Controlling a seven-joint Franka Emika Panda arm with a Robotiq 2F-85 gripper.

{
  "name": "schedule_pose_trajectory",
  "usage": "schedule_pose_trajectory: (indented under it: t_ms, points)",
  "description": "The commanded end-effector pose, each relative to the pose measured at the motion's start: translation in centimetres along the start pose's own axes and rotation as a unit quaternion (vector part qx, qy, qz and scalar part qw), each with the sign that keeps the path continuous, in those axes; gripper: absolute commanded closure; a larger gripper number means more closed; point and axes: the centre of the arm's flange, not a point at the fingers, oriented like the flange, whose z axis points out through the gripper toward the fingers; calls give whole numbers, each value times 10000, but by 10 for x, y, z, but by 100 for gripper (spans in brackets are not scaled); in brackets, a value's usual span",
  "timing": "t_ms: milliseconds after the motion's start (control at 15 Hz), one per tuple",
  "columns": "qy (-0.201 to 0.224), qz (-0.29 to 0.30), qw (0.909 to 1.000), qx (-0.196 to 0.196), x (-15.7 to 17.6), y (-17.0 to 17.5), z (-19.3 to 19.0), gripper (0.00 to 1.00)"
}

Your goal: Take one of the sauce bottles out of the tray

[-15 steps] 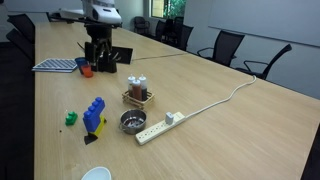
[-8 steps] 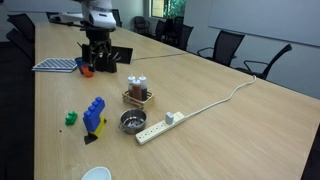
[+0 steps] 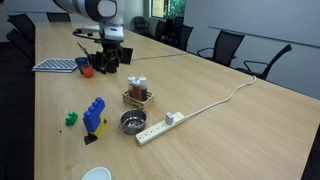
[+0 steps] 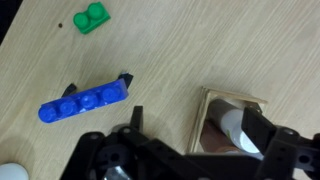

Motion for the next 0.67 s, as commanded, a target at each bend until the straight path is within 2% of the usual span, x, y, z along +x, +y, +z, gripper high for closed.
schedule_pose_trajectory:
  t_ms: [0,467,600]
  points:
    - [83,-51,9995,304,-5,-42,11,0]
    - [250,-168,9971,693,13,-66,49,0]
    - [454,-279,9948,869,18,-72,53,0]
